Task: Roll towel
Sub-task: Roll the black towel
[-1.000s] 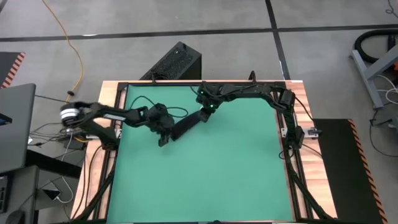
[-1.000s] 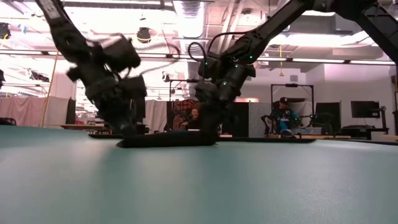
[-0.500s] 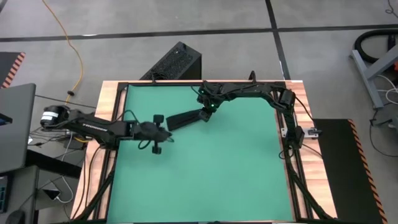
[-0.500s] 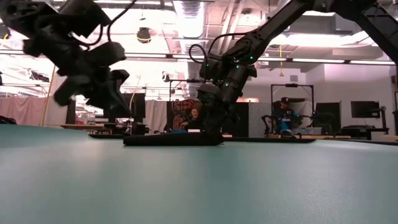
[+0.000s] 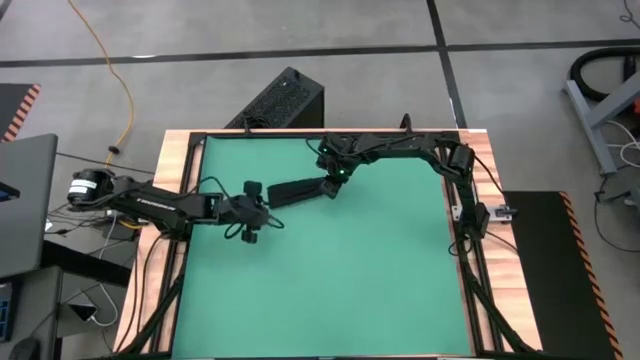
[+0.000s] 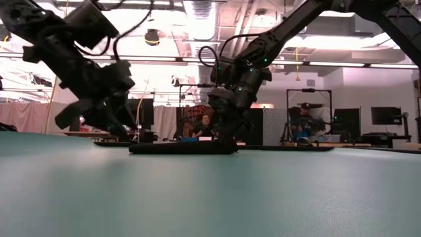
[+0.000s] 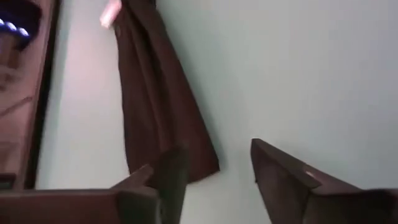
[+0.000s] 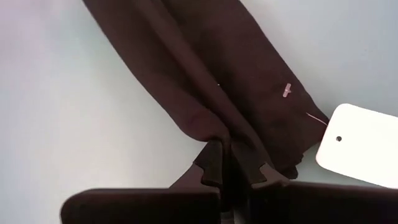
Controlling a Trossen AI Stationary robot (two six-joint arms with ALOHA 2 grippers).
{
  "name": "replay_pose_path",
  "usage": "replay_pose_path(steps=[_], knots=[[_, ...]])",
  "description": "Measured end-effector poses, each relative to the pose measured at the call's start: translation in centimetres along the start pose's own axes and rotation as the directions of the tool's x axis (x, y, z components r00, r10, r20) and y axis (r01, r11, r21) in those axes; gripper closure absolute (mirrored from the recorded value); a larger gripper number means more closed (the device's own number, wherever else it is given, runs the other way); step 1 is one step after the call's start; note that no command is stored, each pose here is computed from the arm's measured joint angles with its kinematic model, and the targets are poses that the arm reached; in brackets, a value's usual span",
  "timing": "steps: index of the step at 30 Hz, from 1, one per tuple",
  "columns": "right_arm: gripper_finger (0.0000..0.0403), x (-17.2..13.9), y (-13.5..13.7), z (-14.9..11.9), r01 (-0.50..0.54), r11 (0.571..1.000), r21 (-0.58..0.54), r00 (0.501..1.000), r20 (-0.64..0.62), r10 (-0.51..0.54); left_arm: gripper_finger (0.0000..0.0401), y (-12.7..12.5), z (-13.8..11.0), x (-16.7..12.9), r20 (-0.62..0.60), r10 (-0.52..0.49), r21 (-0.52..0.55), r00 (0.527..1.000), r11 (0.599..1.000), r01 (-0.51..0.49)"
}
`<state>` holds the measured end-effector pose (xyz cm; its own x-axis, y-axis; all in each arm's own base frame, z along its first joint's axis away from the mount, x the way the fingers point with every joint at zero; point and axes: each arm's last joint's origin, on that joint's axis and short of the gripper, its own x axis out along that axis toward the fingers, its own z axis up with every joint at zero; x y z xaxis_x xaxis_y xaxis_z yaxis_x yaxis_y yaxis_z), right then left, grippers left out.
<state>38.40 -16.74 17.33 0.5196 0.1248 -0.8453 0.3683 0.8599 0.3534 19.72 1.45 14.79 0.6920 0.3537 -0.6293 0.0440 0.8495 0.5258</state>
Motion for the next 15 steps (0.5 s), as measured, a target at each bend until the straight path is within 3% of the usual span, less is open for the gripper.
replay_pose_path(steps=[6,15], knots=[[0.0384,0.1,0.2,0.0,-0.002,1.000,-0.007,1.000,0.000,0.002,0.0203,-0.3,-0.9,1.9,-0.080,-0.029,0.042,0.996,0.999,0.033],[0.0384,0.2,0.6,-0.1,-0.007,1.000,-0.015,1.000,-0.004,0.007,0.0209,-0.5,-1.3,4.2,-0.130,0.095,0.084,0.987,0.993,-0.085]])
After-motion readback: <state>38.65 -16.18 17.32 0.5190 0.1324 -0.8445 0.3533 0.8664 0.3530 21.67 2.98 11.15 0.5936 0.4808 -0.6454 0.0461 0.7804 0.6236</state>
